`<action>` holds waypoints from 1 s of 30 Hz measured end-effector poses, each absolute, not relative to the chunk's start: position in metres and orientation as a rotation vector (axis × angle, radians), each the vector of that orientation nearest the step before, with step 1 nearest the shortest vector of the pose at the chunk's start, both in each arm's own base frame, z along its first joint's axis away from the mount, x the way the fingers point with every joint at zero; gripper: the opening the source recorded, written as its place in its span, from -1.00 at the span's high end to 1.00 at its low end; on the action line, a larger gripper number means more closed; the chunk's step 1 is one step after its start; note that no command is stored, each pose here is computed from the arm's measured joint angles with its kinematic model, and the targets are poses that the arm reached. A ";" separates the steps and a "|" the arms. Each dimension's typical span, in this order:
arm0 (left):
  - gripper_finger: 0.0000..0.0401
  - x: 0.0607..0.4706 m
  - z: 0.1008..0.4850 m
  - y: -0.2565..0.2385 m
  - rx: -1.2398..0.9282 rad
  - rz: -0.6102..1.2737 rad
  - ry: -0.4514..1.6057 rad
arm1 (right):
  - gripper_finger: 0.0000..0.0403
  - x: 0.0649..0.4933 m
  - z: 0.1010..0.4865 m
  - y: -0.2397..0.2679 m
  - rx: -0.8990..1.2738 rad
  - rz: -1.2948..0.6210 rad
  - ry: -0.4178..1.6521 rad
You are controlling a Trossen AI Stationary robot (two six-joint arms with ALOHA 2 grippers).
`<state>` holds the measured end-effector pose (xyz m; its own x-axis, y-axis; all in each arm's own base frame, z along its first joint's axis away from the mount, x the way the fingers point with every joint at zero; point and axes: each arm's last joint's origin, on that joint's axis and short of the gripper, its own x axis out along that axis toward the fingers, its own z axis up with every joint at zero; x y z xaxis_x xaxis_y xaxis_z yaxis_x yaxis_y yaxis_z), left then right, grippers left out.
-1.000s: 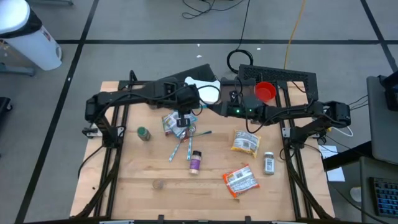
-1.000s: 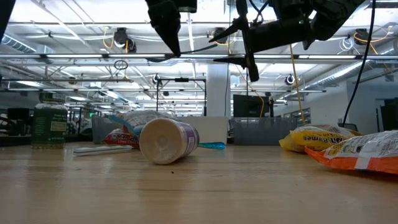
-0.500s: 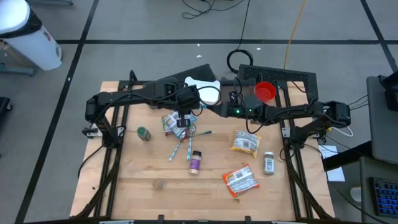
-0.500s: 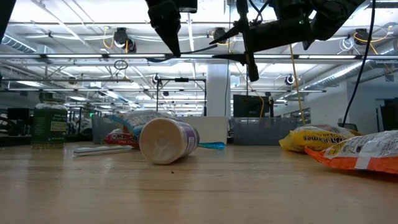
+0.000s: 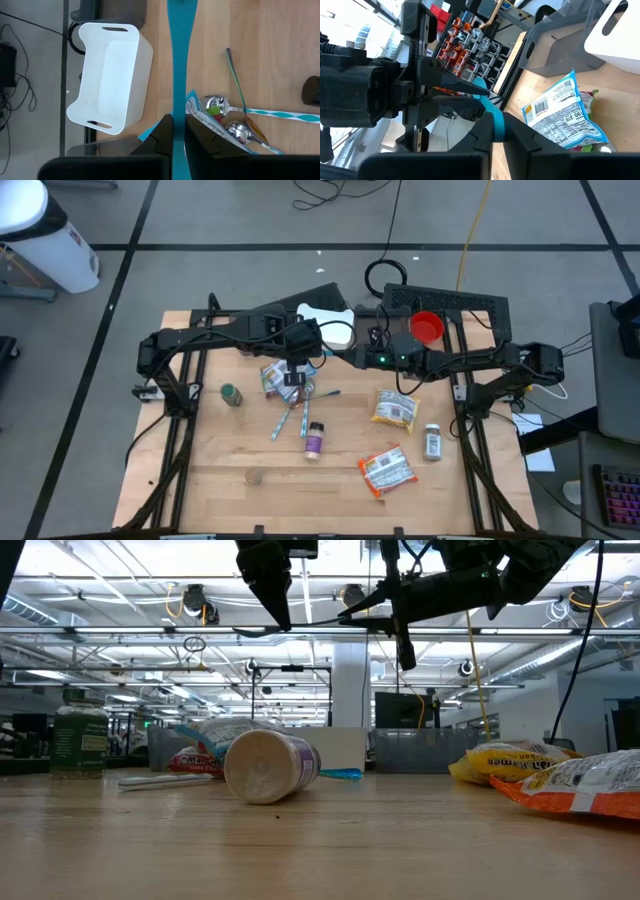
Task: Pick & Place Food Item
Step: Put the blue baby spoon into the left black bin
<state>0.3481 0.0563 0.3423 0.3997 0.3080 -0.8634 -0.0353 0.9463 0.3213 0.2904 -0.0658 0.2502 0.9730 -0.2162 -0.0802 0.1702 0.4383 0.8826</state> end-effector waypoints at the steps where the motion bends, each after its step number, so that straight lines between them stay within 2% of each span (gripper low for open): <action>1: 0.88 0.348 0.342 0.056 0.269 0.221 1.142 | 0.94 0.290 0.250 -0.066 1.091 -0.239 -0.046; 8: 0.84 0.349 0.342 0.056 0.266 0.221 1.136 | 0.95 0.290 0.249 -0.065 1.082 -0.242 -0.029; 23: 0.17 0.347 0.346 0.065 0.252 0.246 1.110 | 0.95 0.289 0.245 -0.067 1.040 -0.272 0.002; 26: 0.06 0.341 0.359 0.069 0.265 0.294 1.081 | 0.95 0.288 0.243 -0.072 1.036 -0.297 0.017; 30: -0.04 0.328 0.398 0.076 0.218 0.343 0.954 | 0.95 0.286 0.243 -0.081 1.024 -0.310 0.008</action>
